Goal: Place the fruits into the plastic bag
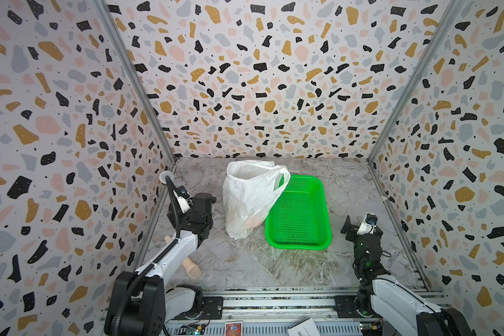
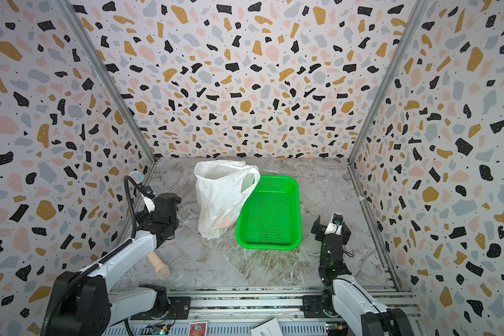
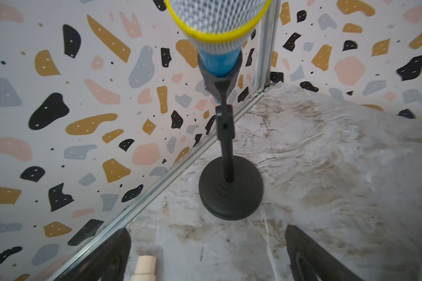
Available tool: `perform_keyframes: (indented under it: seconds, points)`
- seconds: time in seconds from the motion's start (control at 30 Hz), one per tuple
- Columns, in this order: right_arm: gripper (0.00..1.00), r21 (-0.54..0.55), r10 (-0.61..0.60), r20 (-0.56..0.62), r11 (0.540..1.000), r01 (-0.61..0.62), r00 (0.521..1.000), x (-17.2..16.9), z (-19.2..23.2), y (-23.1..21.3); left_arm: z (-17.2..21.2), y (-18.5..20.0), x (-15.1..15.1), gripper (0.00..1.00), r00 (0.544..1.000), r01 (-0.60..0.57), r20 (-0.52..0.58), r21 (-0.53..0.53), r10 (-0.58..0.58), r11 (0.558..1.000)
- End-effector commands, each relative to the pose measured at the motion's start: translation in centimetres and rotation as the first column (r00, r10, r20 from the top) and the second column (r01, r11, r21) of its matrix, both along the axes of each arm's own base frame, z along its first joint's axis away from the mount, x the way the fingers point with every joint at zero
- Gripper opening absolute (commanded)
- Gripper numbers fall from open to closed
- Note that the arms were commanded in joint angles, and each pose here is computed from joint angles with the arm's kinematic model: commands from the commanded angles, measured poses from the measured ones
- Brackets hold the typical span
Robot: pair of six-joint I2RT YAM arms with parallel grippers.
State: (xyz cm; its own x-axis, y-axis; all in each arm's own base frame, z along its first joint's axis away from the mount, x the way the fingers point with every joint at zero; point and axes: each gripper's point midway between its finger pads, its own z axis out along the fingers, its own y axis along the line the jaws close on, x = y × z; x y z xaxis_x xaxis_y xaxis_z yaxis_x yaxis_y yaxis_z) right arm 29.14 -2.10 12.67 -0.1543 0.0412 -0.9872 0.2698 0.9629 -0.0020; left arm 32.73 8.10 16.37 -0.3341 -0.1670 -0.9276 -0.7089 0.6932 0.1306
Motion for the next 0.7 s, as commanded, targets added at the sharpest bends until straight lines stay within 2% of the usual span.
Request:
perform_keyframes:
  seconds: [0.0,0.17,0.3,0.37,0.47,0.5,0.57,0.67]
  points:
    - [0.99,-0.043,-0.013,0.078,0.999,0.016,0.997,1.3,2.5,0.3,0.8,1.7,-0.2,0.99,0.989,-0.112,0.101,0.076,0.104,0.991]
    - [0.99,-0.126,0.046,0.087,0.991,-0.035,0.995,3.3,2.9,1.7,-2.3,1.4,1.2,0.99,0.995,-0.093,0.038,0.102,0.089,0.99]
    - [0.99,-0.187,0.173,0.06,0.969,-0.159,0.983,4.8,2.8,4.0,-3.5,0.8,2.7,1.0,0.999,-0.04,0.009,0.11,0.039,0.993]
    - [0.99,-0.169,0.229,0.078,0.962,-0.214,0.97,4.7,2.3,4.7,-3.4,0.7,3.2,1.0,1.0,-0.024,0.008,0.113,0.023,0.993]
    - [0.99,-0.148,0.207,0.155,0.972,-0.185,0.966,4.3,2.2,3.5,-3.3,0.9,3.5,1.0,1.0,-0.011,0.019,0.111,0.009,0.994]
    - [0.99,-0.149,0.2,0.144,0.973,-0.179,0.969,4.8,1.9,3.4,-3.3,0.8,3.7,1.0,1.0,-0.001,0.028,0.109,-0.002,0.994]
    - [0.99,-0.136,0.225,0.058,0.967,-0.216,0.973,6.3,0.8,3.9,-3.3,0.2,4.3,1.0,0.997,0.066,0.026,0.104,-0.069,0.992]
    - [0.99,-0.122,0.231,0.051,0.967,-0.224,0.972,6.6,0.7,3.8,-3.4,-1.4,5.2,1.0,0.98,0.198,0.011,0.11,-0.2,0.974]
